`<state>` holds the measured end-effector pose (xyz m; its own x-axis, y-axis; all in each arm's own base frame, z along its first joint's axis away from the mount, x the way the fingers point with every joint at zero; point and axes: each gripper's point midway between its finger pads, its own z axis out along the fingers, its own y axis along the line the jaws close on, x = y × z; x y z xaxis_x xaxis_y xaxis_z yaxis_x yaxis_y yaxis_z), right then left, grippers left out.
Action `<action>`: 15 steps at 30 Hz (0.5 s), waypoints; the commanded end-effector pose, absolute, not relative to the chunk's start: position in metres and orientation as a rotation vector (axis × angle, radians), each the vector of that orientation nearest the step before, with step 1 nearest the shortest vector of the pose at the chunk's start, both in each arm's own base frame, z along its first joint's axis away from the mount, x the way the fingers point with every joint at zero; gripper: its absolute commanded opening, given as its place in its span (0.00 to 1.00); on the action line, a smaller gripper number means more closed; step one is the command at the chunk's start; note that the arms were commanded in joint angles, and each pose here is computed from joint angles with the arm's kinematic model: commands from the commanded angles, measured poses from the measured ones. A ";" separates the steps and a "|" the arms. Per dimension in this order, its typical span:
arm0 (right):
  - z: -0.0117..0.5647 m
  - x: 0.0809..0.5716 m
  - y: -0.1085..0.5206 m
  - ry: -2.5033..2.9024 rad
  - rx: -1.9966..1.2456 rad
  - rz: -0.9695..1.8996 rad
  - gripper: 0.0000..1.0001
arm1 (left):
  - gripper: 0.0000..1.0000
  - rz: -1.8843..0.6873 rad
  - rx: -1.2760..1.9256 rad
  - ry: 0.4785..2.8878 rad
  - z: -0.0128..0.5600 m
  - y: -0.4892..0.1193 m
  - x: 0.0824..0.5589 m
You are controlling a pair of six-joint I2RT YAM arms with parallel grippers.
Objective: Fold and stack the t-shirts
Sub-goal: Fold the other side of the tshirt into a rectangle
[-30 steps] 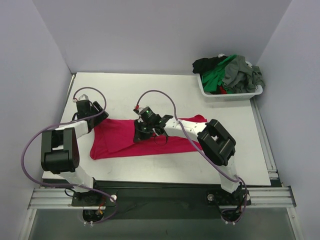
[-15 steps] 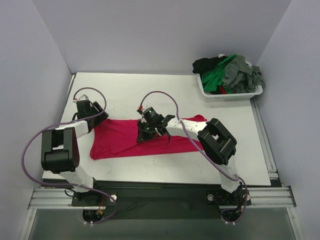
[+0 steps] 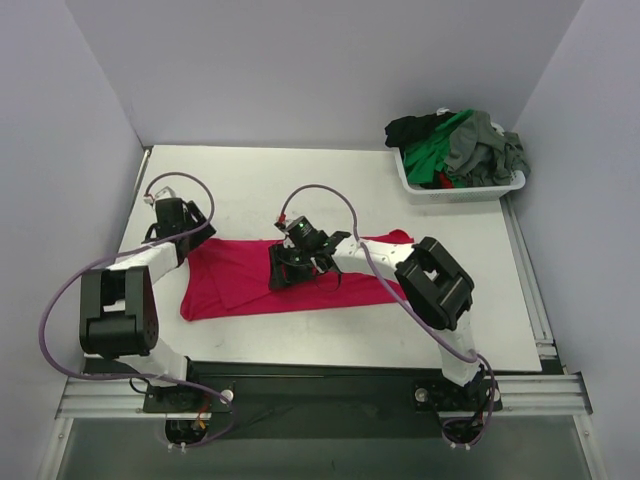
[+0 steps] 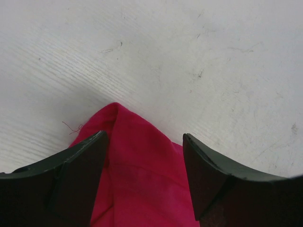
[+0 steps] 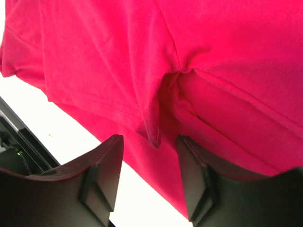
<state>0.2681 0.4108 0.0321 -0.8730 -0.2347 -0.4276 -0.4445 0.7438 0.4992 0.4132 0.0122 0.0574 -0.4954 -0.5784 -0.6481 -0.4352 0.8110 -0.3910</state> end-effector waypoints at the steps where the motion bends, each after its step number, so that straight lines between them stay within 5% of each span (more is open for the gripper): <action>1: 0.071 0.268 0.406 2.528 -0.550 0.900 0.53 | 0.76 -0.090 -0.685 2.044 0.114 0.021 0.418; 9: 0.101 0.296 0.346 2.453 -0.423 0.818 0.60 | 0.80 -0.006 -0.587 1.927 0.163 -0.001 0.399; 15: 0.089 0.344 0.265 2.468 -0.184 0.673 0.60 | 0.80 -0.223 -0.421 1.960 0.169 -0.071 0.398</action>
